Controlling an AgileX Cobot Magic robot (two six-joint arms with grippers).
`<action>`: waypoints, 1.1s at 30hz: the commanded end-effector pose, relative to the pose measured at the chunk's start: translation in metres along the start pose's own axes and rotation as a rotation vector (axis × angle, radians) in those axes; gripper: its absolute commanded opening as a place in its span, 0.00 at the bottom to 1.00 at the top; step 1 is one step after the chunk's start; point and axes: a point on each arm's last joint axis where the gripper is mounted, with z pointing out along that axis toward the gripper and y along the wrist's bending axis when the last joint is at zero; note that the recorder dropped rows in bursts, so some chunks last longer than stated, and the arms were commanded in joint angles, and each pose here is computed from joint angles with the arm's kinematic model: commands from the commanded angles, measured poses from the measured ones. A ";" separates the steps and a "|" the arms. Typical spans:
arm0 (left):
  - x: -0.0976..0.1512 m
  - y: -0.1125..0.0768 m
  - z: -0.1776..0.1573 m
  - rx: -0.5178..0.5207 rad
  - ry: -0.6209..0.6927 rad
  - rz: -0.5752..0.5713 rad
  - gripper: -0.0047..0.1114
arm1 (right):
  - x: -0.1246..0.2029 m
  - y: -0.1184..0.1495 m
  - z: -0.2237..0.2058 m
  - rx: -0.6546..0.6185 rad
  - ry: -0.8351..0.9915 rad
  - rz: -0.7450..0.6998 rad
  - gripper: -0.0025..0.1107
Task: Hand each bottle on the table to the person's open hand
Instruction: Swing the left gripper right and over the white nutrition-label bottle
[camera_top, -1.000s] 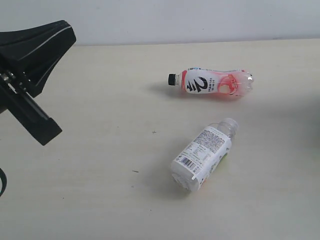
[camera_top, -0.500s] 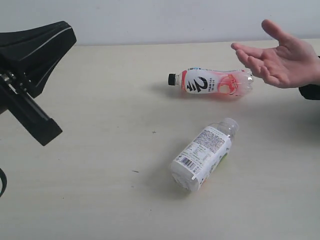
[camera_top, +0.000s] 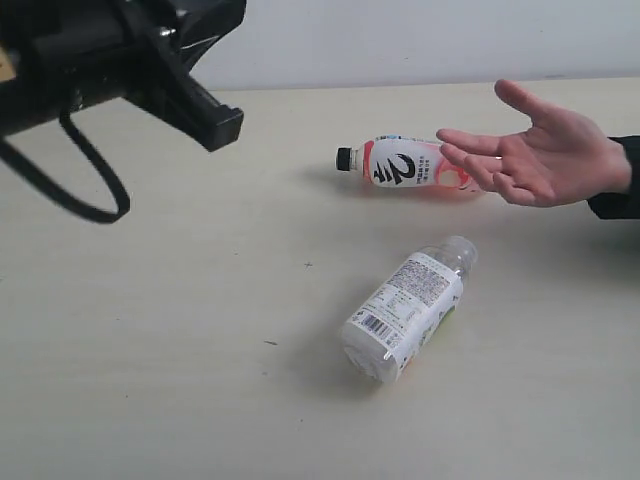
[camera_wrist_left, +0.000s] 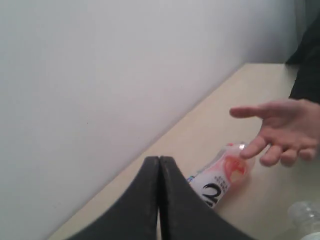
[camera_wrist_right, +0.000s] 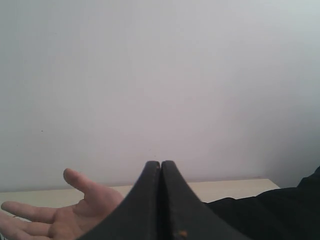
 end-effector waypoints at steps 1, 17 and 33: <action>-0.018 0.019 0.033 0.010 0.206 0.127 0.04 | 0.001 0.000 0.000 0.005 -0.003 -0.007 0.02; 0.019 0.053 0.170 0.150 0.633 0.411 0.04 | 0.001 0.000 0.000 0.005 -0.003 -0.004 0.02; 0.051 0.006 0.229 0.760 0.464 0.547 0.04 | 0.001 0.000 0.000 0.005 -0.003 -0.004 0.02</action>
